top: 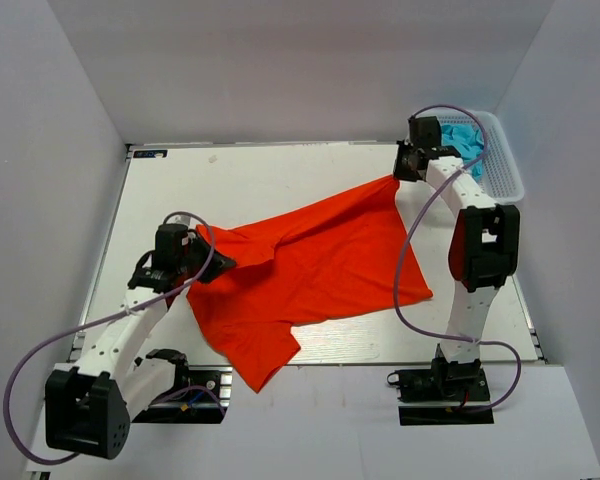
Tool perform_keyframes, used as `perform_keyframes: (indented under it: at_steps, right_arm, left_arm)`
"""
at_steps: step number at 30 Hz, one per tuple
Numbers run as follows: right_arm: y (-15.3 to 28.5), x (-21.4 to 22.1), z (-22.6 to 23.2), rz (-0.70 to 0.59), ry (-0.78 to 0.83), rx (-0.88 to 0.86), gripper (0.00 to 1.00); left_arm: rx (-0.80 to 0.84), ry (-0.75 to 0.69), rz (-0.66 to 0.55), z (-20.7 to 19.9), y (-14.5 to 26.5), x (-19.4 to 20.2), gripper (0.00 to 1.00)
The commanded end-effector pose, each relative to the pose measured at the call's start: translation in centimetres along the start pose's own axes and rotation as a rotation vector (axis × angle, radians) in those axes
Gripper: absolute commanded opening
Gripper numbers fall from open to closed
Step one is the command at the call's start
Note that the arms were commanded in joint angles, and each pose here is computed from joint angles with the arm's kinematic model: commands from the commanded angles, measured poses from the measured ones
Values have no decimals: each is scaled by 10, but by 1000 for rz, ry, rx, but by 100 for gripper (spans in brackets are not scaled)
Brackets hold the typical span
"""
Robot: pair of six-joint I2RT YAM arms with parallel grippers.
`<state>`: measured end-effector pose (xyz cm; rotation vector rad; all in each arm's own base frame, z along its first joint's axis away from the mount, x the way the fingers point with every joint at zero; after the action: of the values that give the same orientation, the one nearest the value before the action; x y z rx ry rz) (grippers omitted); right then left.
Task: Fold and stack the t-shirts
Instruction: Fold the flattened tshirt in 1/3 of the way
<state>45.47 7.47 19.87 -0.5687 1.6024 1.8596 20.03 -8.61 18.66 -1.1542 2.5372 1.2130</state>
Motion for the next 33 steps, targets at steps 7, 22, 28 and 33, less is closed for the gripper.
perform_keyframes:
  at_steps: [7,22,28,33]
  right_arm:
    - [21,1,-10,-10,5,-13,0]
    - [23,33,-13,96,22,-34,84]
    - [30,20,2,41,70,-192,90]
    - [14,17,9,53,129,-213,90]
  left_arm:
    - [-64,63,130,14,19,31,0]
    - [-313,17,162,3,28,14,100]
    - [-433,-1,-15,-5,-24,-38,100]
    - [-552,32,-83,-6,-56,-74,91]
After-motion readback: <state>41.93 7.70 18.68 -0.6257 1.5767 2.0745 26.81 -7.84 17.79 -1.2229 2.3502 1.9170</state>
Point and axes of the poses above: each gripper's point midway between its finger pads, its own y axis back along the fingers, its own z axis along the line the jaws close on, x = y × z, the point moved 10 cm from there along y, back along the fingers, and after that the axes turned 3 degrees about -y, right-handed, at the moved point
